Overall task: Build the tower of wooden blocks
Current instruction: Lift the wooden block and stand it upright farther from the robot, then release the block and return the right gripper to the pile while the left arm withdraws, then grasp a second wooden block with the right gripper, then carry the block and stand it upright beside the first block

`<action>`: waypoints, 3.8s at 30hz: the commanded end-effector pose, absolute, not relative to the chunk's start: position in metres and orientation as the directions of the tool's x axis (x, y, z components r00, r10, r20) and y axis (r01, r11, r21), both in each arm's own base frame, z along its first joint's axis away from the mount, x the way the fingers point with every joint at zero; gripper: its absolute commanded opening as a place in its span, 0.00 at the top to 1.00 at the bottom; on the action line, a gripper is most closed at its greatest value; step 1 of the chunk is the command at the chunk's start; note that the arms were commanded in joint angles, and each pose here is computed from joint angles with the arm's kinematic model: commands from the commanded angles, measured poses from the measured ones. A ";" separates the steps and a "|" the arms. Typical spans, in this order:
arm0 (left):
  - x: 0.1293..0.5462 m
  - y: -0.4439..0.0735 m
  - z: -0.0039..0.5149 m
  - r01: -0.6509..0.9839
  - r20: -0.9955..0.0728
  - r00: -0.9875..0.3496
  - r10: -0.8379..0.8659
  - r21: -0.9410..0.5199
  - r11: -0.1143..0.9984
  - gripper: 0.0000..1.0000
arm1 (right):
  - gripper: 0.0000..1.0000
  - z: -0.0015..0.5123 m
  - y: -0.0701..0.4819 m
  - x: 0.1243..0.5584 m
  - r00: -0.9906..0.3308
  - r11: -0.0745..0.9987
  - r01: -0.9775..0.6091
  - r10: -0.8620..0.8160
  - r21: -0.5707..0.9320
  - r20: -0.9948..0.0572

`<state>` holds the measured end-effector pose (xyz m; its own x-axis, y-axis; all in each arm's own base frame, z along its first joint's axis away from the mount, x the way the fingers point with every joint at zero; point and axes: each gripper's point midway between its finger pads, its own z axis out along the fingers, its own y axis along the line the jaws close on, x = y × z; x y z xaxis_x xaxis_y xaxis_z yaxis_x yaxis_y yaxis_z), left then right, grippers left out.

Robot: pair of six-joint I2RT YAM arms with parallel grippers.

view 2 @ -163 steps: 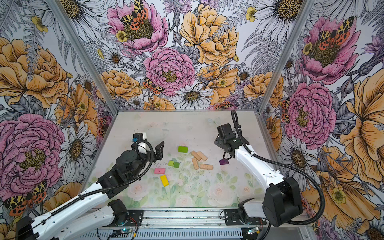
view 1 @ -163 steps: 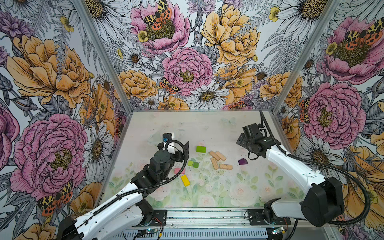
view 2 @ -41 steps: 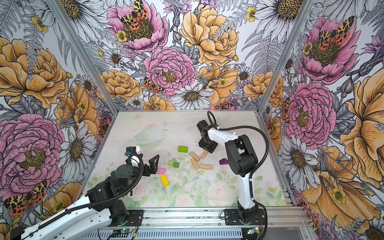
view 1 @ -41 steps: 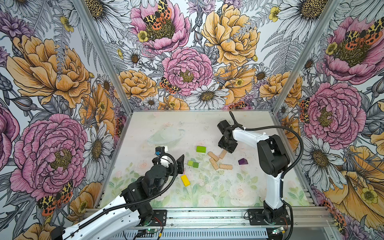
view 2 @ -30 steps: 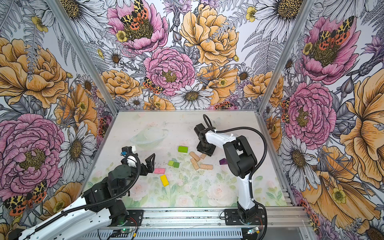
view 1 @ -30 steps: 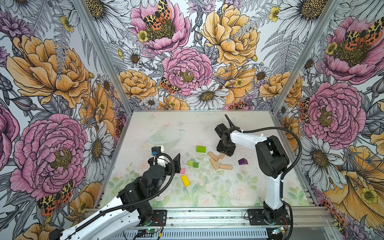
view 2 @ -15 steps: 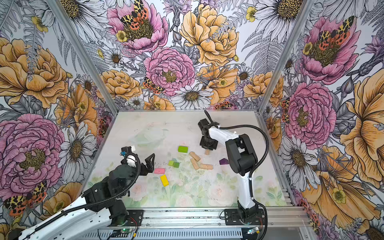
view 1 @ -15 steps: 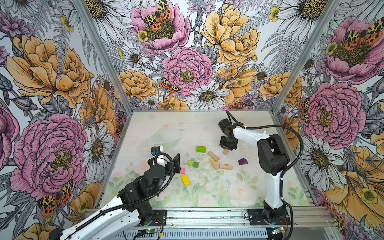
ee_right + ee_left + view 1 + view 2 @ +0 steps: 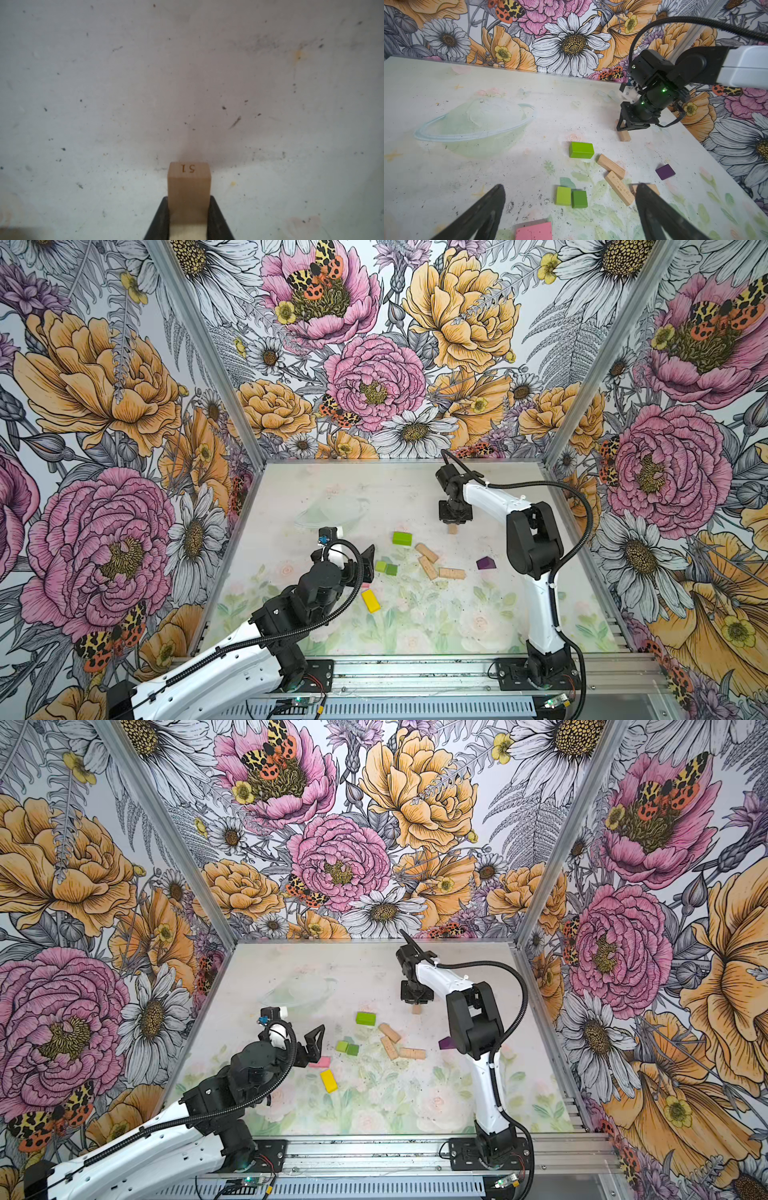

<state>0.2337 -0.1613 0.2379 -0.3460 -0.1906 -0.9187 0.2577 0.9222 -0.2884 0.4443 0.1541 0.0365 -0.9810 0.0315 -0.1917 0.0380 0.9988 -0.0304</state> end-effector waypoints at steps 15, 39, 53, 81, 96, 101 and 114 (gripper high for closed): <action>0.235 -0.191 0.270 0.367 -0.936 -0.294 -0.191 -0.296 0.882 0.01 | 0.46 0.055 0.151 0.447 -0.974 0.996 -0.070 -0.082 -0.061 -0.212; 0.113 -0.244 0.213 0.578 -0.848 -0.525 -0.076 -0.421 0.699 0.01 | 0.48 0.077 0.220 0.338 -0.937 0.949 -0.261 -0.206 0.175 -0.282; 0.110 -0.226 0.218 0.558 -0.848 -0.511 -0.141 -0.452 0.696 0.01 | 0.48 0.050 0.252 0.345 -0.935 0.936 -0.296 -0.244 0.189 -0.257; 0.125 -0.188 0.231 0.509 -0.866 -0.442 -0.233 -0.456 0.730 0.01 | 0.71 0.027 0.234 0.370 -0.953 0.973 -0.226 -0.213 0.037 -0.214; 0.138 -0.177 0.249 0.477 -0.885 -0.395 -0.246 -0.427 0.768 0.01 | 0.71 0.045 0.194 0.426 -0.958 0.989 -0.142 -0.130 0.028 -0.257; 0.146 -0.176 0.257 0.471 -0.893 -0.382 -0.240 -0.411 0.781 0.01 | 0.70 0.046 0.192 0.438 -0.956 0.990 -0.140 -0.128 0.029 -0.262; 0.153 -0.186 0.255 0.471 -0.891 -0.393 -0.225 -0.405 0.783 0.01 | 0.70 0.036 0.190 0.448 -0.963 0.993 -0.115 -0.109 0.010 -0.247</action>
